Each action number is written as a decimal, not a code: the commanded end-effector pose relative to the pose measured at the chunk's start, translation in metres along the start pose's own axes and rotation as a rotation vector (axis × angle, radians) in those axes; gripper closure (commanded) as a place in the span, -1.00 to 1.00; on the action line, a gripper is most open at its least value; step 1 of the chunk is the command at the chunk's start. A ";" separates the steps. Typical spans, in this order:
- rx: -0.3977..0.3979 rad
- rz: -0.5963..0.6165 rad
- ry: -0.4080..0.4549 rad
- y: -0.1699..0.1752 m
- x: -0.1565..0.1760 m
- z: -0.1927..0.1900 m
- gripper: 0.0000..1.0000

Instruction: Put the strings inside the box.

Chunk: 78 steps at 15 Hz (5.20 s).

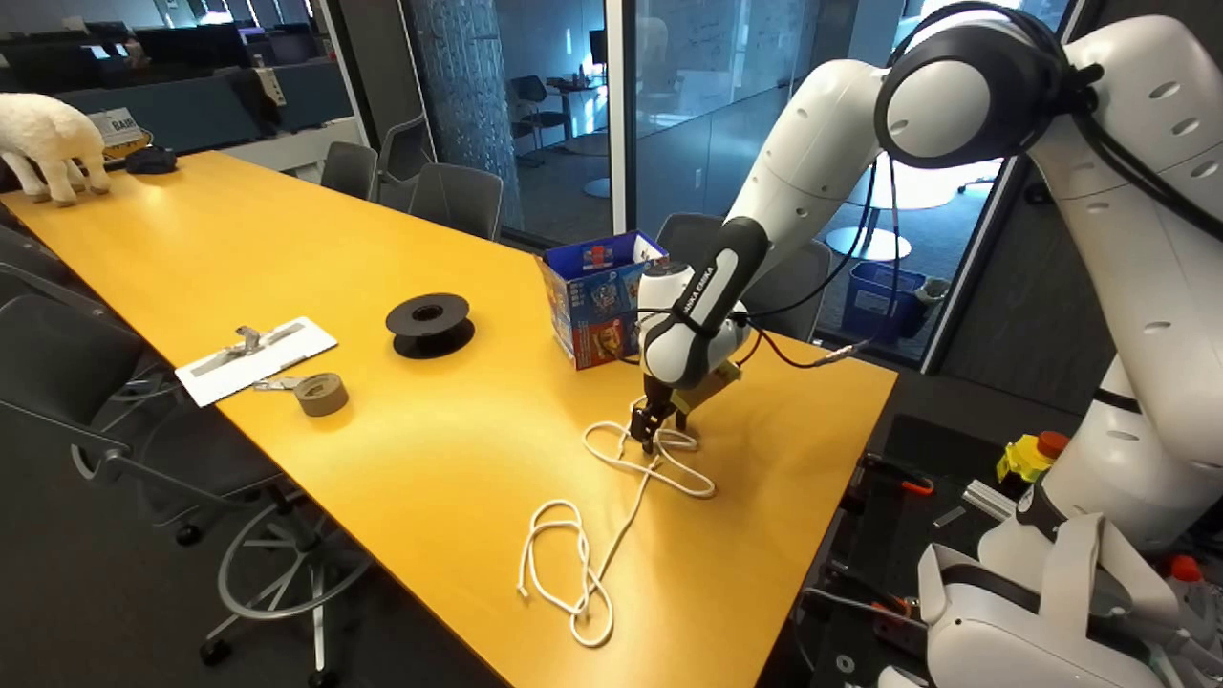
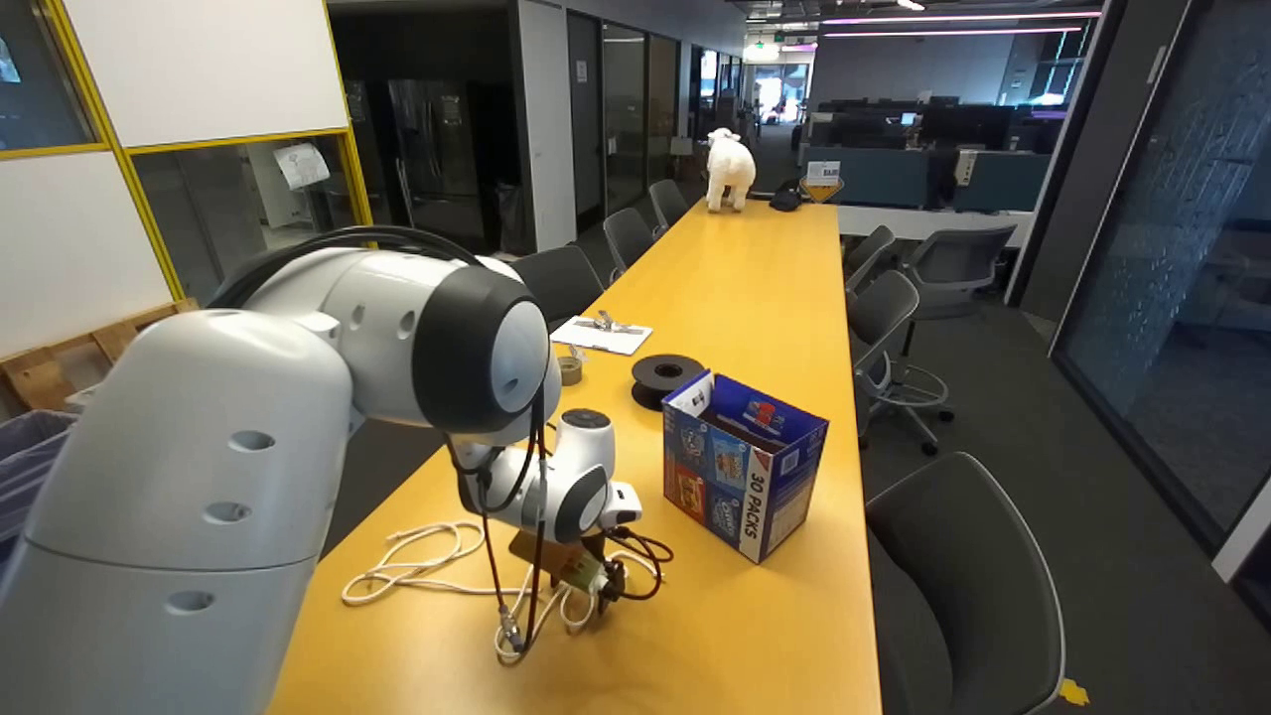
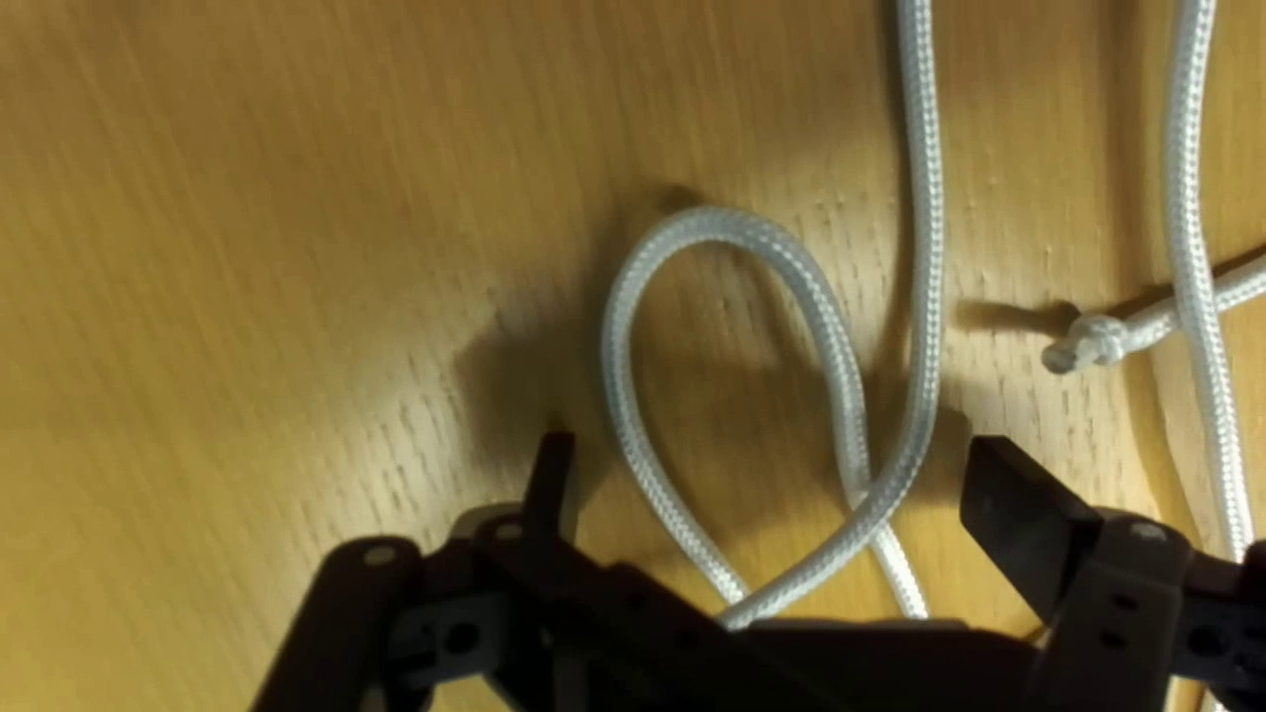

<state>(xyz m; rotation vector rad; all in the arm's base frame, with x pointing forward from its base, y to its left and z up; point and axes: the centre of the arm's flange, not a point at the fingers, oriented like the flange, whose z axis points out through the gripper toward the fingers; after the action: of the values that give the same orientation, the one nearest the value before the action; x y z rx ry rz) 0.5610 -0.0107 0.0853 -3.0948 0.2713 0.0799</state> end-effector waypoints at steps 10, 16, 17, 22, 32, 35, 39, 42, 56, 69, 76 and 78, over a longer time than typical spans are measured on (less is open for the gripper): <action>0.015 -0.055 0.013 0.001 0.010 -0.004 0.42; 0.017 -0.049 0.008 0.004 0.021 -0.006 0.86; 0.016 -0.044 0.007 0.007 0.025 -0.009 0.80; 0.014 0.002 0.059 0.026 0.068 -0.068 0.82; 0.026 0.323 0.333 0.037 0.118 -0.312 0.84; 0.066 0.464 0.443 0.022 0.107 -0.390 0.85; 0.111 0.645 0.588 -0.005 0.091 -0.479 0.86; 0.119 0.770 0.702 -0.010 0.089 -0.517 0.87; -0.037 1.100 0.736 0.080 0.196 -0.440 0.86; 0.073 0.996 0.527 0.101 0.259 -0.342 0.88; 0.076 0.973 0.461 0.105 0.268 -0.320 -0.05; 0.079 0.958 0.439 0.101 0.267 -0.314 -0.35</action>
<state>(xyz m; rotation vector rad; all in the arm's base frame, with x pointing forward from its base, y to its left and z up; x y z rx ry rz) 0.7959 -0.1674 0.3765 -2.5481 1.7109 -0.5953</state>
